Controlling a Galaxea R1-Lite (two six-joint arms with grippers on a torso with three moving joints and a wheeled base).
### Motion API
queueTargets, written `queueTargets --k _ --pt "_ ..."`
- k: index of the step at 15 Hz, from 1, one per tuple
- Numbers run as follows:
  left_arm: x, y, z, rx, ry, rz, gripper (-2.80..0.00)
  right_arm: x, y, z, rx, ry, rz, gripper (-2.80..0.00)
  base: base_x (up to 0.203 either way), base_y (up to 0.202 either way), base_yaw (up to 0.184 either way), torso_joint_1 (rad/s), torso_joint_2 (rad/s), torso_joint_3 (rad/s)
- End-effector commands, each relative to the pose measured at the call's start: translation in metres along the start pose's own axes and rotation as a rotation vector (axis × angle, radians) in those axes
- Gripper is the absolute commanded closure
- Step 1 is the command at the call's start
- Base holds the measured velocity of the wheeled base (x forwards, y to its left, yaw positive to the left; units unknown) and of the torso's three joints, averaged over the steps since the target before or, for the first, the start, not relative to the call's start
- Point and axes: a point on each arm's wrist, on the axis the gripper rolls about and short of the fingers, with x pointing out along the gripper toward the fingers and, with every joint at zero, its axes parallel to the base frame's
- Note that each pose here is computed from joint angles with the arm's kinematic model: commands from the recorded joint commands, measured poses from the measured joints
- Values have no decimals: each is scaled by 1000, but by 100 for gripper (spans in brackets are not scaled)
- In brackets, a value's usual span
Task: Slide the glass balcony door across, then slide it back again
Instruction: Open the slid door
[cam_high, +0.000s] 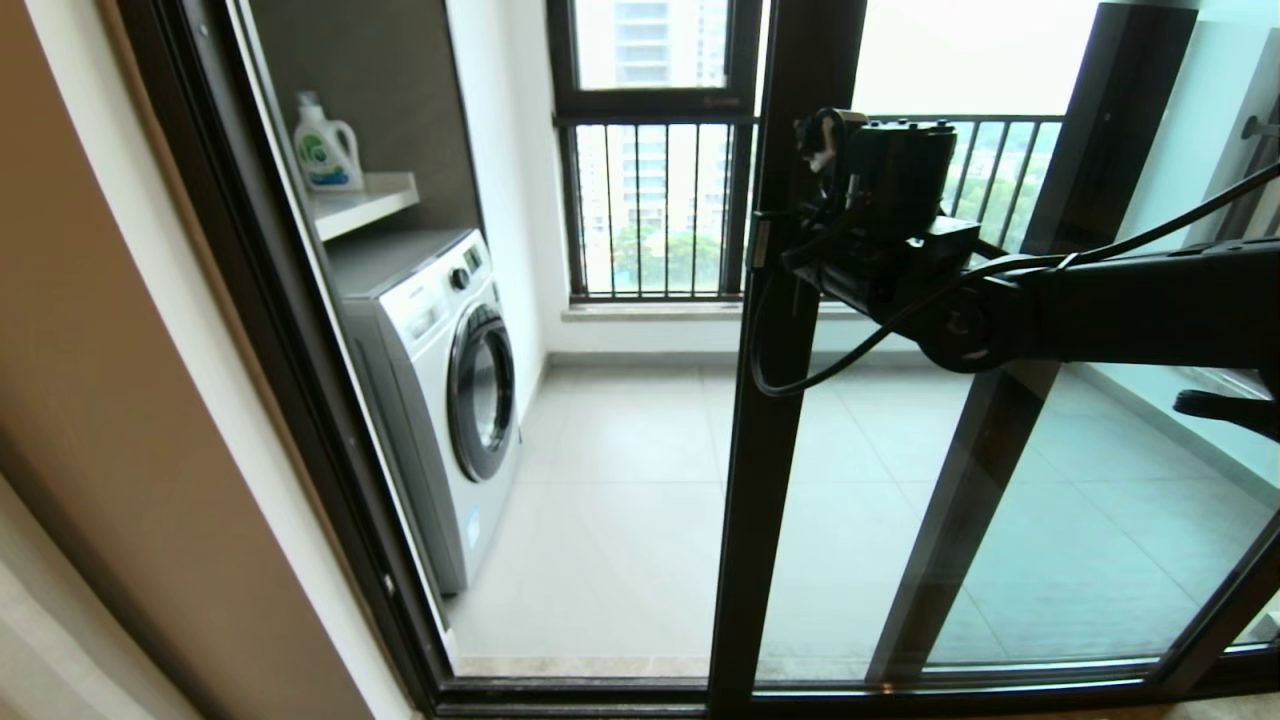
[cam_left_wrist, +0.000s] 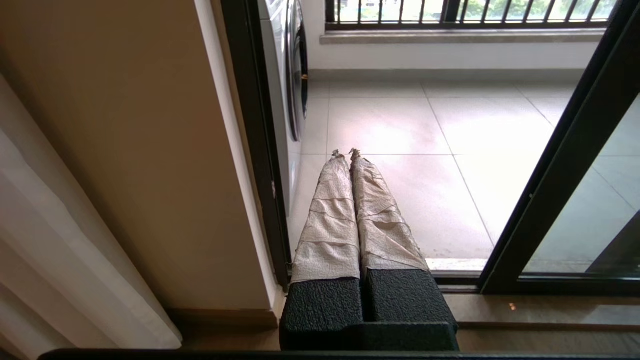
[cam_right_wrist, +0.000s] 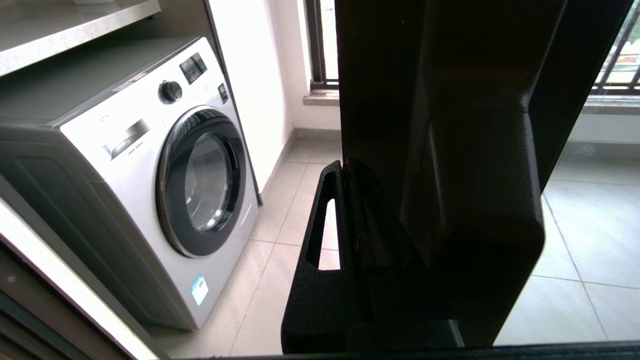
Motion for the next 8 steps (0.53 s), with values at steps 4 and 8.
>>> queueTargets --k 4,8 --pt "0 0 0 0 3 0 0 -13 -43 15 3 -23 -80 0 0 0 0 0 0 0" --pt "0 0 0 0 3 0 0 -18 -75 22 0 -31 -139 0 0 0 0 0 0 0"
